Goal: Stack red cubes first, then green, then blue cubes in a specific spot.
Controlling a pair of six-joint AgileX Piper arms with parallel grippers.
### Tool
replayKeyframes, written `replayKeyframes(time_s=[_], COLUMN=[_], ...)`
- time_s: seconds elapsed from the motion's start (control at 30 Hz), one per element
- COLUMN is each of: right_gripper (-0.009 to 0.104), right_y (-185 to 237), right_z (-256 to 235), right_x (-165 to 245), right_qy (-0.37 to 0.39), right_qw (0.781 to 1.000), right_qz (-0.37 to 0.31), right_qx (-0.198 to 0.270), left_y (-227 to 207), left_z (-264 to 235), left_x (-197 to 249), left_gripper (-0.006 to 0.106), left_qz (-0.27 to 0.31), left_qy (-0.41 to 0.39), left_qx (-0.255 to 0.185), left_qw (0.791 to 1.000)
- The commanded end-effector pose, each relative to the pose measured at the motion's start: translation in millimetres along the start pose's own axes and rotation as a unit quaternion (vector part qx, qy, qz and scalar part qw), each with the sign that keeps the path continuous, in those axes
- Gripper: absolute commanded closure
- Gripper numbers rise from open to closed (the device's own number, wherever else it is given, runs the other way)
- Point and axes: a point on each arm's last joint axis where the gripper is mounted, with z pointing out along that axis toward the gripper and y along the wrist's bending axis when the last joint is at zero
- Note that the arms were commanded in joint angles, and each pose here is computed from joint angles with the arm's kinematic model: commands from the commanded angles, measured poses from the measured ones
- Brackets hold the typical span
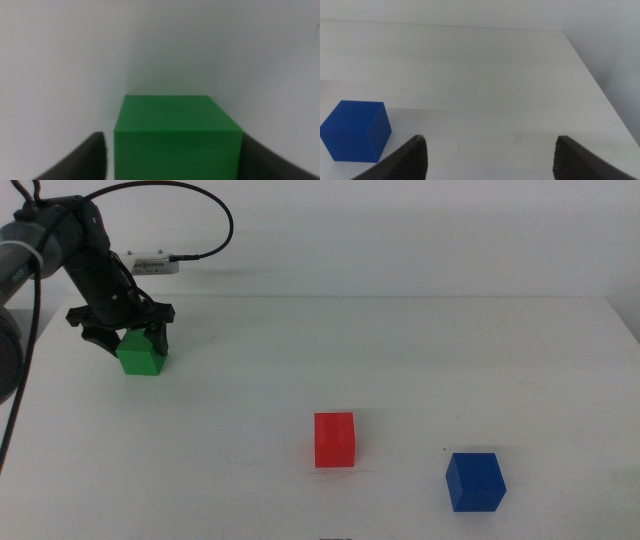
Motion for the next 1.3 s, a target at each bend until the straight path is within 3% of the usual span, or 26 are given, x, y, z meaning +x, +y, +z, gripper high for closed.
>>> replayKeyframes(time_s=[0.0, 0.23, 0.37, 0.53, 0.77, 0.9, 1.27], right_gripper=[0.031, 0.031, 0.031, 0.031, 0.031, 0.031, 0.031], right_y=[-1, -1, -1, -1, -1, -1, -1], right_z=[-4, -4, -4, -4, -4, -4, -4], right_x=[-13, -13, -13, -13, -13, -13, -13], right_qy=[-0.057, -0.057, -0.057, -0.057, -0.057, -0.057, -0.057], right_qw=[0.998, 0.998, 0.998, 0.998, 0.998, 0.998, 0.998], right_qz=[-0.008, -0.008, -0.007, -0.007, -0.007, -0.007, -0.007], right_qx=[0.004, 0.004, 0.004, 0.004, 0.004, 0.004, 0.004], left_y=[-6, -11, -20, -44, -102, -142, -255], left_z=[-43, -45, -67, -105, -146, -157, -148], left_x=[-7, -4, 5, 38, 112, 145, 154], left_gripper=[0.036, 0.084, 0.098, 0.1, 0.1, 0.1, 0.1], left_qz=[0.01, 0.009, 0.007, -0.018, -0.05, -0.072, -0.025], left_qy=[-0.056, -0.04, -0.026, -0.028, -0.102, -0.117, -0.098], left_qx=[0.003, 0.027, 0.051, 0.061, 0.026, 0.042, 0.086], left_qw=[0.998, 0.999, 0.998, 0.998, 0.993, 0.99, 0.991])
